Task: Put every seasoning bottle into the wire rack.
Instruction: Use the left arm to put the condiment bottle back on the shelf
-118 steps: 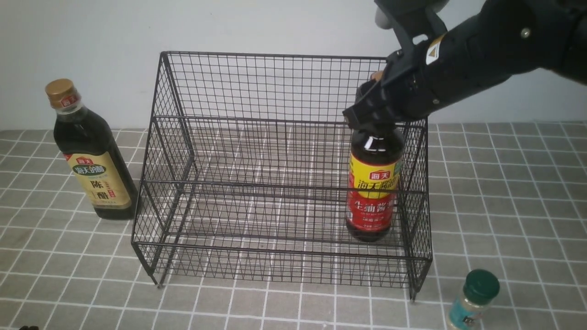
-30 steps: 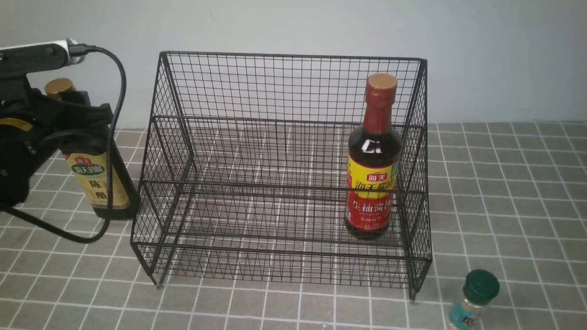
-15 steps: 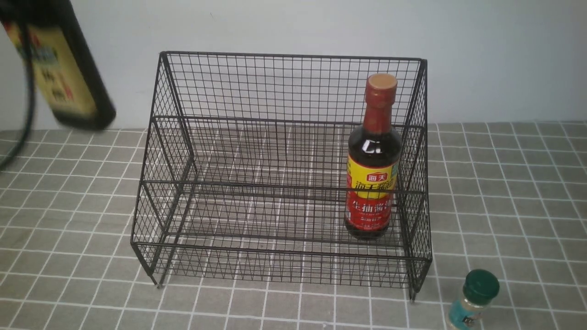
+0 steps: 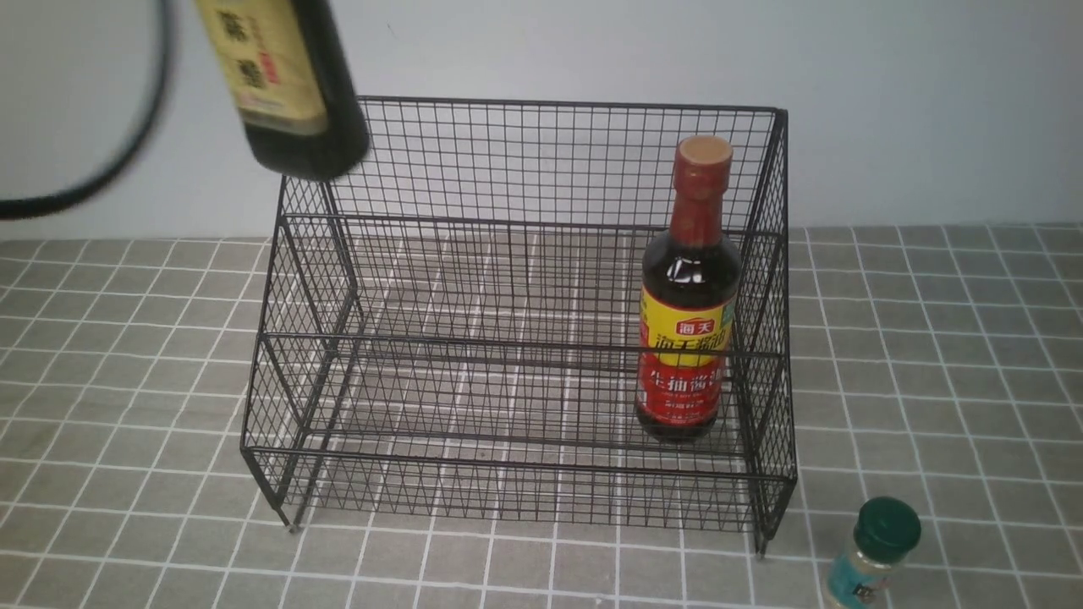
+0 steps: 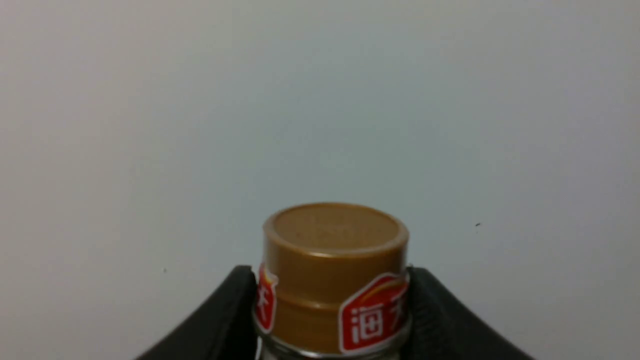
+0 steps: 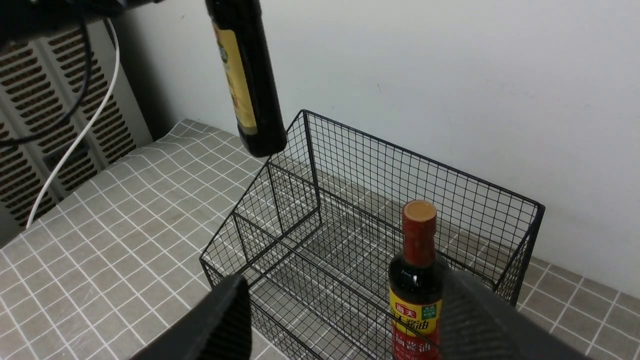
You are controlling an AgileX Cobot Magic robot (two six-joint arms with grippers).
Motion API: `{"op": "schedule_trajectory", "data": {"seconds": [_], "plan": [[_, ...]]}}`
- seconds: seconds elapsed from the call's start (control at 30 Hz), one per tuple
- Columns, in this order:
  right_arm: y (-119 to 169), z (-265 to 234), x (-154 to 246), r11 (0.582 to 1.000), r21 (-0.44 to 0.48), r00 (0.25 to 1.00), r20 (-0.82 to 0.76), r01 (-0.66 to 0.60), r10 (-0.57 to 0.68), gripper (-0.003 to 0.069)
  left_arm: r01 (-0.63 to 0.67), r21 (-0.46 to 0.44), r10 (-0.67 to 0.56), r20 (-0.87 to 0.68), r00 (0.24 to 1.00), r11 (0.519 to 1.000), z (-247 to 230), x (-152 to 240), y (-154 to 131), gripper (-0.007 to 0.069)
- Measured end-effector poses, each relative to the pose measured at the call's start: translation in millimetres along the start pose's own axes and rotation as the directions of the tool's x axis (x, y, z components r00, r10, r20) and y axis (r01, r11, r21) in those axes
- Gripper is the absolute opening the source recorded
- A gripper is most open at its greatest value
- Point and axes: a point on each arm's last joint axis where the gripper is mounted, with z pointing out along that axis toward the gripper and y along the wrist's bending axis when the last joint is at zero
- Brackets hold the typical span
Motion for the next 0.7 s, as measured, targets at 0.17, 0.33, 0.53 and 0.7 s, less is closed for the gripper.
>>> {"op": "schedule_trajectory", "data": {"seconds": [0.17, 0.33, 0.53, 0.7], "plan": [[0, 0, 0, 1.000, 0.000, 1.000, 0.000, 0.000, 0.000, 0.0463, 0.011, -0.021, -0.012, -0.057, 0.998, 1.000, 28, 30, 5, 0.0322], [0, 0, 0, 1.000, 0.000, 1.000, 0.000, 0.000, 0.000, 0.0463, 0.020, -0.033, -0.023, -0.094, 0.995, 0.999, 42, 48, 9, 0.0322], [0, 0, 0, 1.000, 0.000, 1.000, 0.000, 0.000, 0.000, 0.0463, 0.018, -0.021, -0.023, -0.250, 0.968, 1.000, 54, 80, 10, 0.0322], [0, 0, 0, 1.000, 0.000, 1.000, -0.001, 0.000, 0.000, 0.0463, 0.017, -0.001, -0.016, -0.436, 0.900, 1.000, 63, 116, 11, 0.0322]]}}
